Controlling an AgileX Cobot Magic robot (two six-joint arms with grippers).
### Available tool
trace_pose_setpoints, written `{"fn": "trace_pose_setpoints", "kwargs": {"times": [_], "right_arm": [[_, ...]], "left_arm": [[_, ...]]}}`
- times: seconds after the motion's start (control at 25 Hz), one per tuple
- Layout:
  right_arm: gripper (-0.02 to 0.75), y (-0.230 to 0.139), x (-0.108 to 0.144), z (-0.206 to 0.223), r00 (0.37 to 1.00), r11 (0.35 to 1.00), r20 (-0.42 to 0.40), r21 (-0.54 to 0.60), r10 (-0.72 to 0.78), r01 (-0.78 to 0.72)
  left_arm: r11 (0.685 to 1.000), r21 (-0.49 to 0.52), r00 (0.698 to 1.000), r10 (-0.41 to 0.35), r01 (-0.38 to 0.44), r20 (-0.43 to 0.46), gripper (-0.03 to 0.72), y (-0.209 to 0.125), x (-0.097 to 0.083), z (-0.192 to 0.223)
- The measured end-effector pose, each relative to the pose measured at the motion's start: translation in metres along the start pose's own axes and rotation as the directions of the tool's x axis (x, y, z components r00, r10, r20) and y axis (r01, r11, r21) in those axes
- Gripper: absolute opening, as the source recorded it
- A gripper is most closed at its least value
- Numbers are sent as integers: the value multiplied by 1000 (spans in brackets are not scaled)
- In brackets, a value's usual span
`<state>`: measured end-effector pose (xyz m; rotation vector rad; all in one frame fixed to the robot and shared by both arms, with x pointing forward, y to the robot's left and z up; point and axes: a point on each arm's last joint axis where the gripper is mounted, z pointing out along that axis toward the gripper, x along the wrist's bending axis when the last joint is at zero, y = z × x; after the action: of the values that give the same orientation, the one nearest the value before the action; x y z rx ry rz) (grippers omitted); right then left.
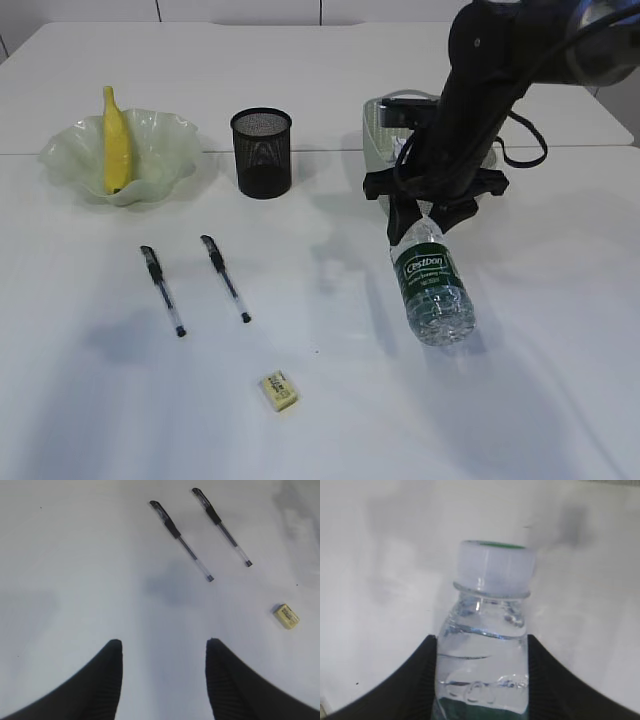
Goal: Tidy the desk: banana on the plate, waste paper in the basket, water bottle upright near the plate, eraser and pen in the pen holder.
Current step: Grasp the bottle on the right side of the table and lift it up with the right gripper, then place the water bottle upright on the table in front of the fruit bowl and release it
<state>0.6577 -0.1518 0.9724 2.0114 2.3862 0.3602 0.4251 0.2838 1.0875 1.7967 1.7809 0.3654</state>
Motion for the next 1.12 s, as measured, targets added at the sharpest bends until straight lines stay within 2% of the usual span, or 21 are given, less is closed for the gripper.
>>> {"fn": "trace_pose_setpoints", "kwargs": {"times": [0.32,0.6,0.88,1.12], "right_arm": [[338,1,7,-56,997,985,-11,-161,-70,67],[338,1,14,-101,990,935,-35,-336,-136,116],[337,-10,22,-114,971,901,-96,-401,-220,165],[337,-35,17,-119,973,880,-82,-448,-216,157]], "left_arm": [[1000,-2,1000,0,0,0,382,0,0,0],[1000,-7,1000,0,0,-1,382,1,0,0],[1000,-12,1000,0,0,-1,381,1,0,0],[1000,-12,1000,0,0,-1,381,1,0,0]]}}
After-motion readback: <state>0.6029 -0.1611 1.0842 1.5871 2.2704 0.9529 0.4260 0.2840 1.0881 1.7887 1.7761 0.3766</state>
